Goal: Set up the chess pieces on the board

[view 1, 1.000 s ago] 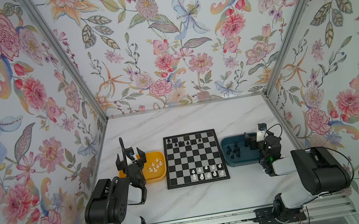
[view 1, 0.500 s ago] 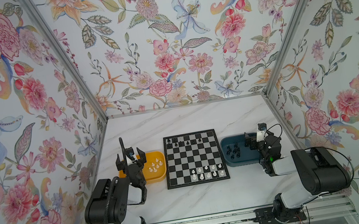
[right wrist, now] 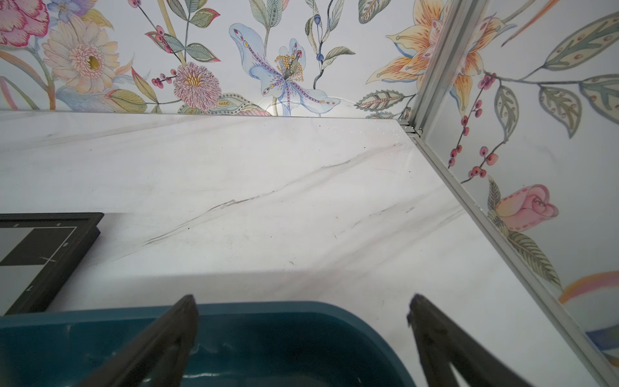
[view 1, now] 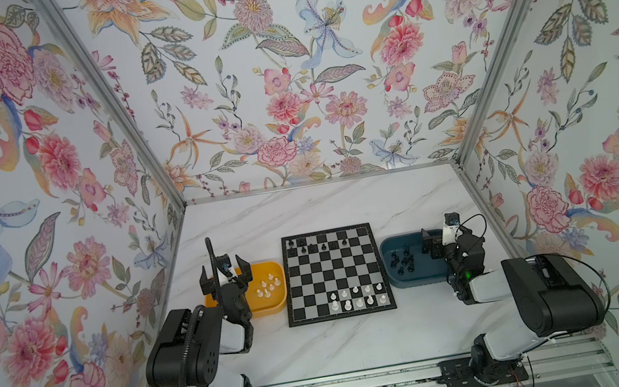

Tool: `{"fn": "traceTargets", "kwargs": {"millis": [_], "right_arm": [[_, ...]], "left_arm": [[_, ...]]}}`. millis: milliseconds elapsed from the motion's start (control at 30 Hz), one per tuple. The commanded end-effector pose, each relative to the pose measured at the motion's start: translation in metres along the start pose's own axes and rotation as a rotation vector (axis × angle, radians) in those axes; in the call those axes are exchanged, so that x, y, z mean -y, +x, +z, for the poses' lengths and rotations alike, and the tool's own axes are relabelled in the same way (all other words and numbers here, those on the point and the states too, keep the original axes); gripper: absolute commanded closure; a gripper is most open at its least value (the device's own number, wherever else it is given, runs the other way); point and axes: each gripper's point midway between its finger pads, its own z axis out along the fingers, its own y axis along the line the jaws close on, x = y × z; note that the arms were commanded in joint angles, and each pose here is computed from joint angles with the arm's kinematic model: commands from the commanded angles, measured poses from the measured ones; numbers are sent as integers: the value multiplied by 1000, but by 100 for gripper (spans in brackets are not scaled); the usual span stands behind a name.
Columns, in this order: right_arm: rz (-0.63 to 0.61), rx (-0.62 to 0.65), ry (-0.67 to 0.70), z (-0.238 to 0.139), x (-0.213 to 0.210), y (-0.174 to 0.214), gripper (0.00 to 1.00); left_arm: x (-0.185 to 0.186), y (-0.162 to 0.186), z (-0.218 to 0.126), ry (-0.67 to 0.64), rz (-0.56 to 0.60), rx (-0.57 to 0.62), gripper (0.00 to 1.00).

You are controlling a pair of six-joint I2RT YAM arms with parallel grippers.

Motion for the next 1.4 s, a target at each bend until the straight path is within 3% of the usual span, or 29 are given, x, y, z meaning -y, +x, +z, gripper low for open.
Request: {"fn": "traceTargets", "kwargs": {"millis": [0,467,633,867,1033,1233,1367], "right_arm": [[12,7,10,2,1,-3,1],[12,8,9,2,0,-3,1],[10,-5,9,3,0,-8,6],[16,-69,55,-9,5,-40,7],[22,-160,92,-35,4,-71,10],[83,-214,35,-71,-10,-120,11],[137,-331,-34,-86,-27,-126,16]], "left_arm": [[-1,-4,2,2,-14,13,1],[-1,-4,2,2,-15,14,1],[-1,-5,1,4,-13,17,5],[-1,-39,-1,41,-1,19,6],[5,-83,5,105,1,8,9],[29,-139,9,269,-52,47,11],[54,-152,18,391,-70,-3,12]]}}
